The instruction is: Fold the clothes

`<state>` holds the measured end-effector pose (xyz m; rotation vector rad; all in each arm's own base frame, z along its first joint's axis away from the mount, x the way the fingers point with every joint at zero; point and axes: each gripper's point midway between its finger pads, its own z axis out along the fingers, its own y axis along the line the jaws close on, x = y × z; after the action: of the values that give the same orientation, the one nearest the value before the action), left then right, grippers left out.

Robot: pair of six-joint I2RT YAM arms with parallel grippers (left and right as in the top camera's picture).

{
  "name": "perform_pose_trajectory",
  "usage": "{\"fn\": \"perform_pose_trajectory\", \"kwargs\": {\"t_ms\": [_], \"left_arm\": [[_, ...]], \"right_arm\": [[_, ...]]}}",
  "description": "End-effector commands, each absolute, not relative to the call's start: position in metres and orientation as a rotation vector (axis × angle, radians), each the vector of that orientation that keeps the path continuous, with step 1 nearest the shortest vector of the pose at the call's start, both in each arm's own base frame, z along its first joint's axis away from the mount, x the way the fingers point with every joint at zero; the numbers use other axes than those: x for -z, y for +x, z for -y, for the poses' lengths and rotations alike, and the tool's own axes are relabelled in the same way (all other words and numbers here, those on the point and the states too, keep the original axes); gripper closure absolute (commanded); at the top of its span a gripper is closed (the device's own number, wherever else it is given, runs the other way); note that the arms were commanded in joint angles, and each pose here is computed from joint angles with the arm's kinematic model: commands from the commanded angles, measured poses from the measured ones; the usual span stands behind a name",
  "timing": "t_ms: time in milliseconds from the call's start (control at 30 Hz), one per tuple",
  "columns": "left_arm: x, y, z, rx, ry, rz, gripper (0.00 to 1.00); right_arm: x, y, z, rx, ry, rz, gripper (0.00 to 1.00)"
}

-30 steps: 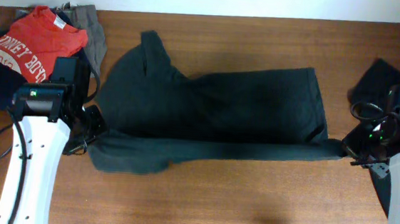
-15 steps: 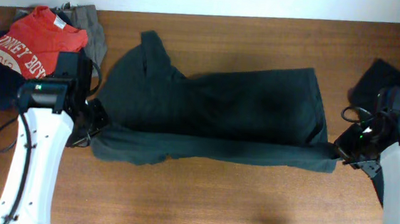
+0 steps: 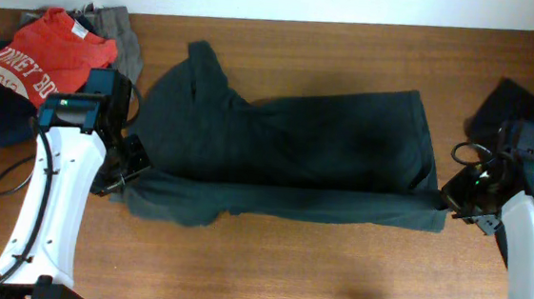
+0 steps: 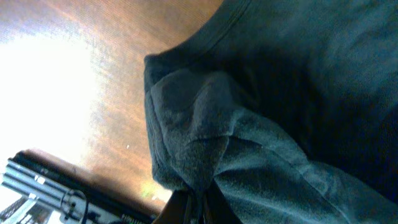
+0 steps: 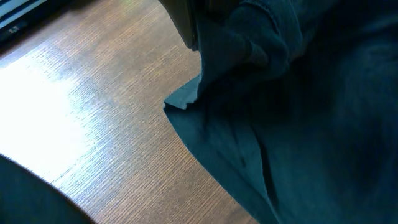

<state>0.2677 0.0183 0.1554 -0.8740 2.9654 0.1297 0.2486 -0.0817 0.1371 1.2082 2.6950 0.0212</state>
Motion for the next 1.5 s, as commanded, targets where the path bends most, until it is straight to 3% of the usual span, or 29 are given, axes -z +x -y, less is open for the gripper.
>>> {"fn": "perform_pose_trajectory", "kwargs": {"t_ms": [0, 233, 300, 600, 733, 1167, 1467], "left_arm": [[-0.155, 0.278, -0.022, -0.133, -0.862, -2.948, 0.93], [-0.148, 0.271, -0.024, -0.185, -0.862, -3.006, 0.95], [-0.148, 0.265, -0.027, -0.219, -0.864, -3.020, 0.99], [-0.152, 0.245, -0.028, -0.265, -0.873, -3.087, 0.99], [-0.155, 0.236, -0.027, -0.276, -0.878, -3.112, 0.99], [-0.156, 0.222, -0.020, -0.237, -0.898, -3.181, 0.99], [-0.151, 0.249, -0.018, -0.165, -0.882, -3.083, 0.99]], "right_arm": [[-0.122, 0.237, 0.081, -0.007, 1.284, -2.709, 0.96], [-0.117, 0.224, 0.081, 0.035, 1.298, -2.723, 0.96], [-0.125, 0.221, 0.080, 0.030, 1.289, -2.702, 0.96], [-0.191, 0.181, 0.086, 0.156, 1.233, -2.567, 0.96], [-0.188, 0.163, 0.079, 0.166, 1.256, -2.632, 0.96], [-0.145, 0.164, 0.066, 0.082, 1.410, -2.751, 0.96], [-0.135, 0.189, 0.073, 0.064, 1.454, -2.692, 0.96]]}}
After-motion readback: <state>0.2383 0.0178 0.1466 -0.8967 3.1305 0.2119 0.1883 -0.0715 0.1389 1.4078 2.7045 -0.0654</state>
